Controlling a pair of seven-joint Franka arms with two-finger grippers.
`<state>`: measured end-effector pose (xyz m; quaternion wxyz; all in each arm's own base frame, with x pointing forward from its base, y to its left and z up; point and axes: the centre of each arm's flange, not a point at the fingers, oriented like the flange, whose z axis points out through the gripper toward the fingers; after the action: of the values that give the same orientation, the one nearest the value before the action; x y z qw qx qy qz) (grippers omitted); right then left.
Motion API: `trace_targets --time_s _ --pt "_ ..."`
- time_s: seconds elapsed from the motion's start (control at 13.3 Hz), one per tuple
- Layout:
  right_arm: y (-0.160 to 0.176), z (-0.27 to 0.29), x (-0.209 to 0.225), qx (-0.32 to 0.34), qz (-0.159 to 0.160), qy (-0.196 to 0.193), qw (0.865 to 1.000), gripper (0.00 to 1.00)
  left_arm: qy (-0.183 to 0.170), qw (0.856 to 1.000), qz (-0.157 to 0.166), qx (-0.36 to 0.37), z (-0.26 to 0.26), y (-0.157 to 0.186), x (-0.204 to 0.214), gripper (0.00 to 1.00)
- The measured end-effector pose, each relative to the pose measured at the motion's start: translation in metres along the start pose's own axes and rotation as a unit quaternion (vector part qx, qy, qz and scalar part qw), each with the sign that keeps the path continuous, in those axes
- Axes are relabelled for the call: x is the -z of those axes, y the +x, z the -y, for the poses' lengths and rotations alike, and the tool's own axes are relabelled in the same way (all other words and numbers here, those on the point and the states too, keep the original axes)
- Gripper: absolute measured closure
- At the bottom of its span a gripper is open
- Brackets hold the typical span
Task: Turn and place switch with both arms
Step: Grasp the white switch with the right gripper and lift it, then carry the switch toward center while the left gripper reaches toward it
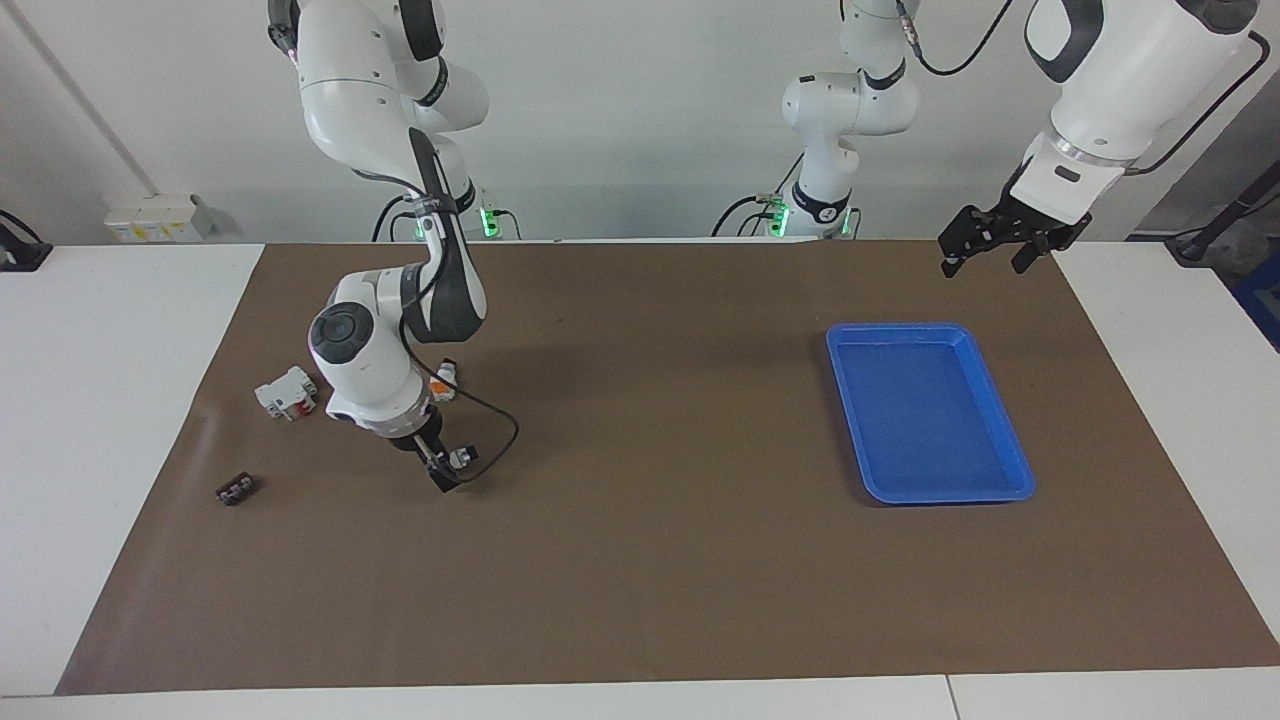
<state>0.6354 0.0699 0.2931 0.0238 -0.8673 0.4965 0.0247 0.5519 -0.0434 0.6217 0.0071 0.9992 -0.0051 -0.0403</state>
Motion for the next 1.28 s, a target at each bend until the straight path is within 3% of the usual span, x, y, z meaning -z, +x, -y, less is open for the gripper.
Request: trace_targets --time_s 0.23,0.38,0.68,0.9,1.06,1.28 --pt "0.003 -0.001 0.000 -0.003 0.000 0.000 1.000 0.53 0.000 1.000 -0.002 -0.002 -0.002 0.000 0.001 0.00" --pt "0.005 -0.001 0.002 -0.013 0.009 0.007 1.000 0.67 0.000 1.000 -0.001 -0.001 -0.001 -0.001 0.000 0.00" --pt "-0.007 0.024 0.045 -0.076 0.120 0.067 0.988 0.67 0.000 1.000 0.009 0.003 0.004 -0.006 -0.008 0.00" --pt "-0.053 0.053 0.072 -0.132 0.240 0.116 0.955 0.67 -0.005 1.000 -0.005 0.015 0.017 -0.004 -0.007 0.00" --pt "-0.094 0.071 0.089 -0.172 0.294 0.117 0.933 0.67 -0.054 0.998 -0.009 0.017 0.010 -0.004 -0.012 0.00" --pt "-0.176 0.093 0.125 -0.203 0.334 0.093 0.916 0.67 -0.153 0.988 -0.011 0.030 0.002 -0.006 -0.019 0.00"
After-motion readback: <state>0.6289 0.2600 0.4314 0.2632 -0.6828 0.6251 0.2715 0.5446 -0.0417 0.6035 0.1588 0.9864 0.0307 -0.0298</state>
